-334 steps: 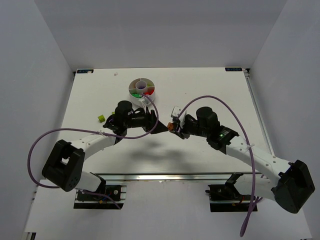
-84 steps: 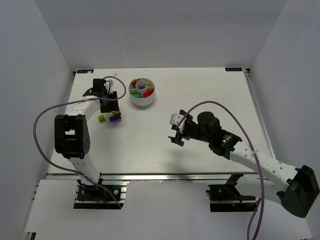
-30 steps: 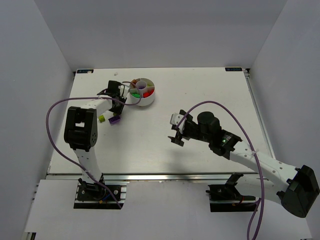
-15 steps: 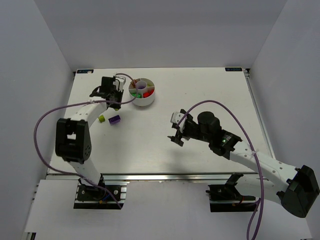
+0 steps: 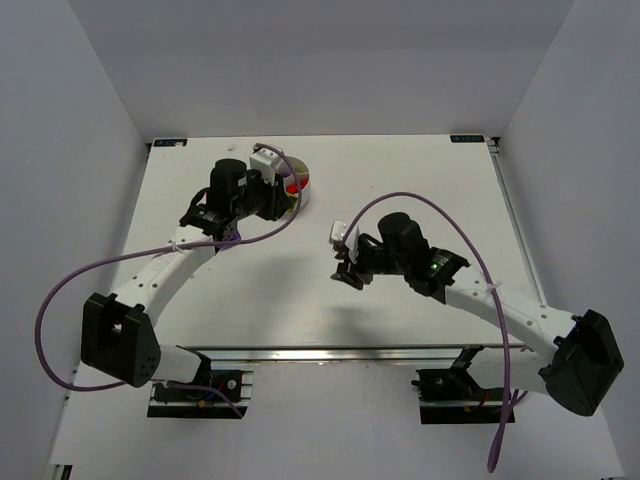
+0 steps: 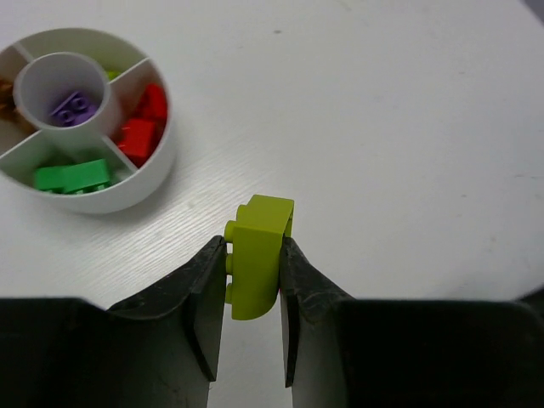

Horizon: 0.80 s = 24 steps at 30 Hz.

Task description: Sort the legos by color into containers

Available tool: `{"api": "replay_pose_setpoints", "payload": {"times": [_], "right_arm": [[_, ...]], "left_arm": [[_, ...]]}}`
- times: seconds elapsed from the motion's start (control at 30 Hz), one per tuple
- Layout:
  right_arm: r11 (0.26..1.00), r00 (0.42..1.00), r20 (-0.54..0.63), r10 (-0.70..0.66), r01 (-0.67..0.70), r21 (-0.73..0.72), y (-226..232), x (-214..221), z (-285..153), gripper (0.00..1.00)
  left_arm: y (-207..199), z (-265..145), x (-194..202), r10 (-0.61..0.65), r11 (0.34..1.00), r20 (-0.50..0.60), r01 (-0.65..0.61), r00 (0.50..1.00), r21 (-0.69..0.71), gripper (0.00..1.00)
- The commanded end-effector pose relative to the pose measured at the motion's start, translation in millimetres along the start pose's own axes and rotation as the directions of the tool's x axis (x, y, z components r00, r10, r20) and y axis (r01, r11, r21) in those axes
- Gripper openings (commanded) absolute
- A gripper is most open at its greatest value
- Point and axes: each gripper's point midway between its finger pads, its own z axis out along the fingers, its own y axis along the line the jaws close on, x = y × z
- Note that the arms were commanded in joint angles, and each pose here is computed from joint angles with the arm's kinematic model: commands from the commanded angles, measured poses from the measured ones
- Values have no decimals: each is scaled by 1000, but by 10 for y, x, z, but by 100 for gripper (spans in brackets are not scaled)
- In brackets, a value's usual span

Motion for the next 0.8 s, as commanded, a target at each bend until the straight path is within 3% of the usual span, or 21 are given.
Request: {"api": "replay_pose_setpoints", "payload": {"times": [0.0, 0.03, 0.2, 0.33, 0.63, 0.77], "right_arm": [[997, 996, 84, 7, 0, -75, -18, -464, -58, 65], [991, 996, 88, 20, -8, -132, 64, -509, -83, 87], [984, 984, 175, -44, 73, -165, -20, -1005, -205, 89], [986, 976, 206, -66, 96, -139, -114, -1160, -193, 89], [981, 984, 167, 60, -27, -192, -130, -1067, 55, 66], [986, 989, 145, 38, -14, -165, -172, -978, 82, 64]], "left_arm": [[-425, -118, -336, -8, 986, 137, -15, 991, 165, 3], [-472, -114, -332, -9, 983, 141, -17, 990, 185, 3], [-687, -137, -451, -1, 959, 224, -63, 975, 277, 3], [-774, -228, -458, -3, 945, 272, -87, 962, 315, 2], [-703, -309, -293, -1, 961, 277, -76, 961, 267, 2], [-727, -282, -245, -9, 956, 260, -68, 966, 287, 2]]}}
